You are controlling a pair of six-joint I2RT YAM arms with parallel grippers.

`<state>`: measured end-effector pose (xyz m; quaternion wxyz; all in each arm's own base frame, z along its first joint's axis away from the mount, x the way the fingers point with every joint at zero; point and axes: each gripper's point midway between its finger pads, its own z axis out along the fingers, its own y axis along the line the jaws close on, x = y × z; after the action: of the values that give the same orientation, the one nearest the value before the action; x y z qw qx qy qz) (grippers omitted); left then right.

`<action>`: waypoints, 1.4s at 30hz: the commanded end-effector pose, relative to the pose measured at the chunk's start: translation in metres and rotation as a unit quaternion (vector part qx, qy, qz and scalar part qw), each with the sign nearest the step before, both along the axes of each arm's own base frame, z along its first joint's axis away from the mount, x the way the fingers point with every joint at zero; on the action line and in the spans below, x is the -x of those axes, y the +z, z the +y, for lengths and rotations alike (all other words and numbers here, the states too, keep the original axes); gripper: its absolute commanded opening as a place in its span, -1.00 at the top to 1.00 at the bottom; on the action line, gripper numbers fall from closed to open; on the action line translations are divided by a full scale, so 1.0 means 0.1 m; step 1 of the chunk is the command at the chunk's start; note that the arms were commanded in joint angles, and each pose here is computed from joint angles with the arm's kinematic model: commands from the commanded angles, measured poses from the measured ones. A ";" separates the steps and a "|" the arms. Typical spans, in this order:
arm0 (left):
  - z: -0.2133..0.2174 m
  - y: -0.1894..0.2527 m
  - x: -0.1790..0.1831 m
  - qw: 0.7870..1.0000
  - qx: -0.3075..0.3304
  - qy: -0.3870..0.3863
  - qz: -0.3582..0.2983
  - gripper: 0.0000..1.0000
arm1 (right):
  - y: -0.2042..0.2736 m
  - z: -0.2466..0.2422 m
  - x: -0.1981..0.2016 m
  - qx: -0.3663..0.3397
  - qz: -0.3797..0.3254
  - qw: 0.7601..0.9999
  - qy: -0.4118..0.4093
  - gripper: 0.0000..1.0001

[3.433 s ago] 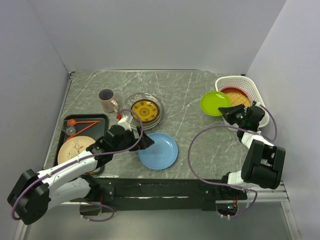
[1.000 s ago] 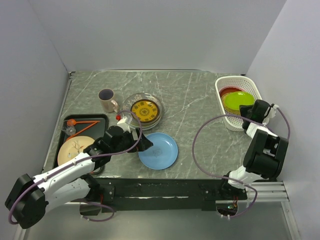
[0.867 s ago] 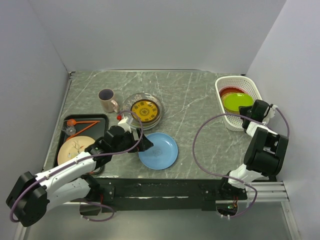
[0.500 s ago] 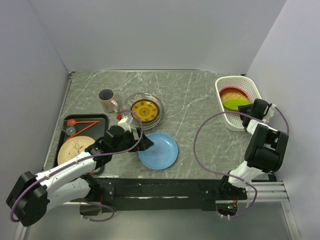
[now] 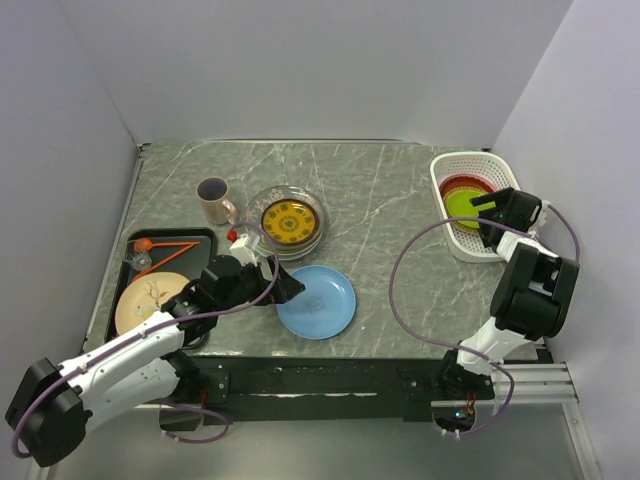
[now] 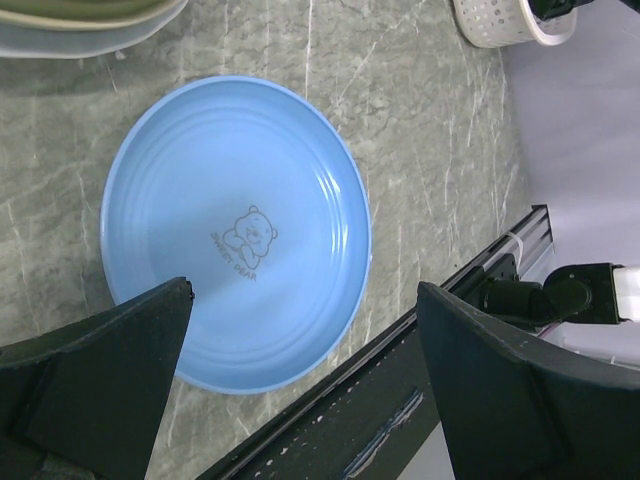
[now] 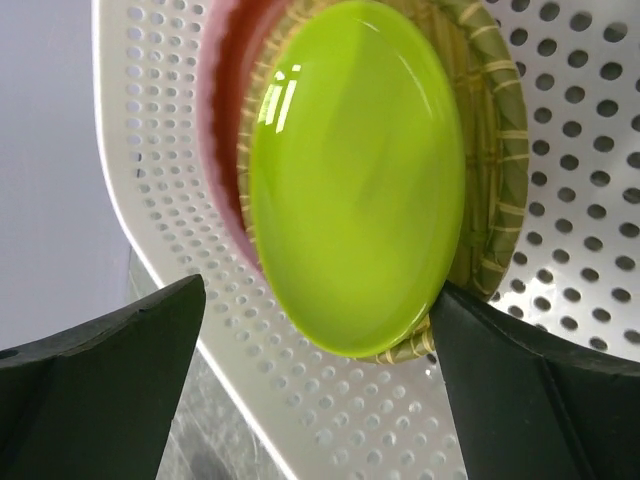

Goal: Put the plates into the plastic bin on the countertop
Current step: Place the plate in the plastic bin, then pick up the plate at the center of the board.

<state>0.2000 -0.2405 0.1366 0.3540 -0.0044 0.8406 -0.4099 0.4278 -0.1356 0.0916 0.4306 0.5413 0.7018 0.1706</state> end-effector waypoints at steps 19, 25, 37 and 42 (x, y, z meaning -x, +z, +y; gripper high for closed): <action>0.12 0.03 -0.06 0.999 -0.032 0.030 -0.003 -0.99 | 0.97 0.12 0.42 0.076 -0.078 0.994 0.008 -1.00; 0.19 -0.08 -0.10 0.997 -0.061 0.051 0.016 -0.99 | 1.01 0.35 0.40 0.073 -0.089 0.992 0.055 -1.00; 0.20 -0.51 -0.09 0.991 -0.095 0.061 0.076 -0.88 | 1.11 1.30 0.41 0.091 -0.124 0.967 0.203 -1.00; 0.19 -0.60 -0.10 0.989 -0.106 0.061 0.088 -0.83 | 0.98 1.74 0.48 0.078 -0.118 0.953 0.270 -1.00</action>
<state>0.2004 -0.2154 0.0686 0.2892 -0.0446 0.9121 -0.2872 0.3847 0.0126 0.1869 0.4860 0.3220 0.7675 0.2665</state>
